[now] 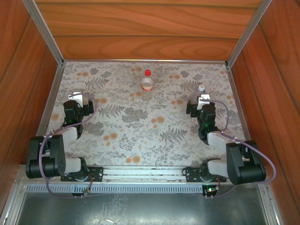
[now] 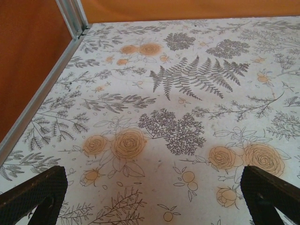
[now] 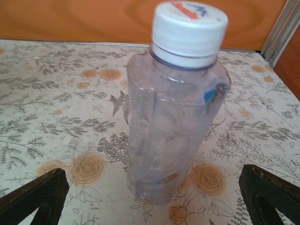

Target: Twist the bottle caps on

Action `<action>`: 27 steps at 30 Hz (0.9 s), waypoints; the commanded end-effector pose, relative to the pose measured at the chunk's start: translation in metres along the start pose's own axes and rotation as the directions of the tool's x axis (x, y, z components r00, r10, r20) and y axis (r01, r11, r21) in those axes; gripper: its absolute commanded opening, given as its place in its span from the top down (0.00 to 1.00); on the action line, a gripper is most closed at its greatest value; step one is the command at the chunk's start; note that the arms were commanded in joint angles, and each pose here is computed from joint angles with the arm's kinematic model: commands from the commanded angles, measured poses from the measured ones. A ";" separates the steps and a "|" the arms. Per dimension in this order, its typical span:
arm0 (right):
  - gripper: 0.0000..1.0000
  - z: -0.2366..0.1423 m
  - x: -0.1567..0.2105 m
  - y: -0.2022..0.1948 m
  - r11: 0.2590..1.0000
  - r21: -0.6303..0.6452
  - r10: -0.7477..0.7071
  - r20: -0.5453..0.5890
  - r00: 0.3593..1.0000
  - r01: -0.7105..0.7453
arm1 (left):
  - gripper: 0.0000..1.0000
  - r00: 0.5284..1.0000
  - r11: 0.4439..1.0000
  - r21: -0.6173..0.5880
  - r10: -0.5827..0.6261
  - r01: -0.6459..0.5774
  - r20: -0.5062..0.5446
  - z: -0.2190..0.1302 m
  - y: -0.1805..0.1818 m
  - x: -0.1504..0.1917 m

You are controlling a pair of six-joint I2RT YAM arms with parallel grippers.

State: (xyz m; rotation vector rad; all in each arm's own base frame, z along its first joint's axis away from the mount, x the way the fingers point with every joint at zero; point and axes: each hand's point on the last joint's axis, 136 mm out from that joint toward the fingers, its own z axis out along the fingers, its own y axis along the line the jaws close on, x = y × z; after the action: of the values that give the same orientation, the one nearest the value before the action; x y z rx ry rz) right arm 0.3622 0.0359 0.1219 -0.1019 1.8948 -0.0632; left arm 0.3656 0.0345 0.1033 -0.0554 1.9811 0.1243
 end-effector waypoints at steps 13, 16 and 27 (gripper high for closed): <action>0.00 0.024 0.006 -0.005 0.999 -0.040 0.022 0.028 0.999 -0.021 | 0.00 0.992 0.990 0.113 -0.094 0.084 0.087 0.008 -0.017 -0.008; 0.00 0.028 0.009 -0.003 0.999 -0.049 0.018 0.025 1.000 -0.017 | 0.00 0.992 0.991 0.106 -0.093 0.084 0.082 0.016 -0.017 0.001; 0.00 0.033 0.014 -0.001 0.998 -0.057 0.011 0.004 1.000 -0.011 | 0.00 0.993 0.993 0.072 -0.100 0.096 0.060 0.034 -0.012 0.003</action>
State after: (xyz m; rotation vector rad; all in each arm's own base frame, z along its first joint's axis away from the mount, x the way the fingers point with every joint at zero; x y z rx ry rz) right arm 0.3808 0.0354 0.0868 -0.1297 1.9314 0.0027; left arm 0.3875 0.0201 0.0768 -0.0695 1.9371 -0.0170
